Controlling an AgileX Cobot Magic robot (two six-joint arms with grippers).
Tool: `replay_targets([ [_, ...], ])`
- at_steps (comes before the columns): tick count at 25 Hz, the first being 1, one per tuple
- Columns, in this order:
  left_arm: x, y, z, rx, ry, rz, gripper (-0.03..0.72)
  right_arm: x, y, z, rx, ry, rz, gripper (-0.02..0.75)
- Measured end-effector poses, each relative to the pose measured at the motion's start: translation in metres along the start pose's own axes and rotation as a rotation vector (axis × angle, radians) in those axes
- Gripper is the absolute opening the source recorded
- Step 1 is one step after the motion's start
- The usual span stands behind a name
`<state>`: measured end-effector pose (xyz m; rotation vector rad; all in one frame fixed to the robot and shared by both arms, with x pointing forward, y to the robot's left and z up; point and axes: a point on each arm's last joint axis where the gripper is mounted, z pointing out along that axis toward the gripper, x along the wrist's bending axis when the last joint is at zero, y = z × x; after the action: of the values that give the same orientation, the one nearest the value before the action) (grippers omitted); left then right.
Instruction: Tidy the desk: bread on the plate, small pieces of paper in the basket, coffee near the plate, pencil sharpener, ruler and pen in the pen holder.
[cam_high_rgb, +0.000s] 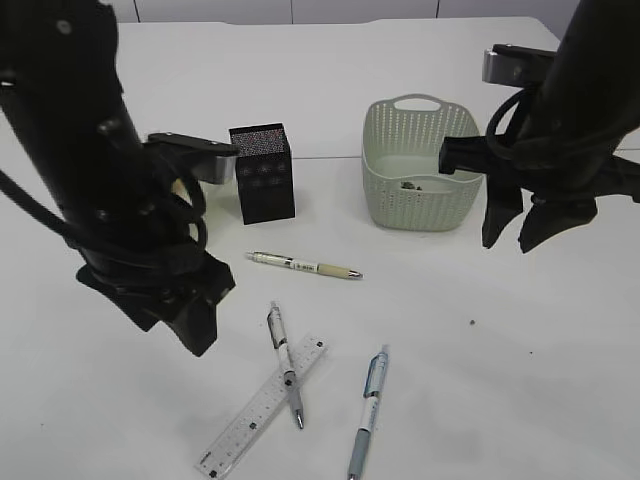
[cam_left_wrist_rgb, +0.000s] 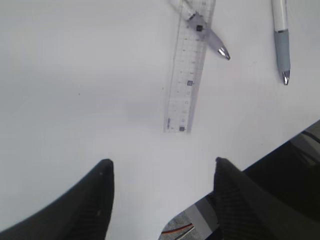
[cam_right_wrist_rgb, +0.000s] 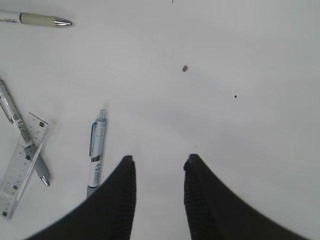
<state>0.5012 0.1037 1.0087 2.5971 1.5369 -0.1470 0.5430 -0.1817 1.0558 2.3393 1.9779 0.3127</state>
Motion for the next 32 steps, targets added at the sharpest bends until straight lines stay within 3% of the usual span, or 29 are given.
replay_targets([
  [10,-0.011,0.026,0.036,0.034,0.048,0.061,0.485,-0.008,0.007,0.009,0.017,-0.016,-0.023,0.245],
  [22,-0.036,0.037,0.085,0.112,0.068,0.138,0.498,-0.007,0.007,0.009,0.016,-0.016,-0.055,0.245],
  [32,-0.035,0.044,0.107,0.103,0.070,0.137,0.501,-0.008,0.007,0.009,0.016,-0.017,-0.063,0.245],
])
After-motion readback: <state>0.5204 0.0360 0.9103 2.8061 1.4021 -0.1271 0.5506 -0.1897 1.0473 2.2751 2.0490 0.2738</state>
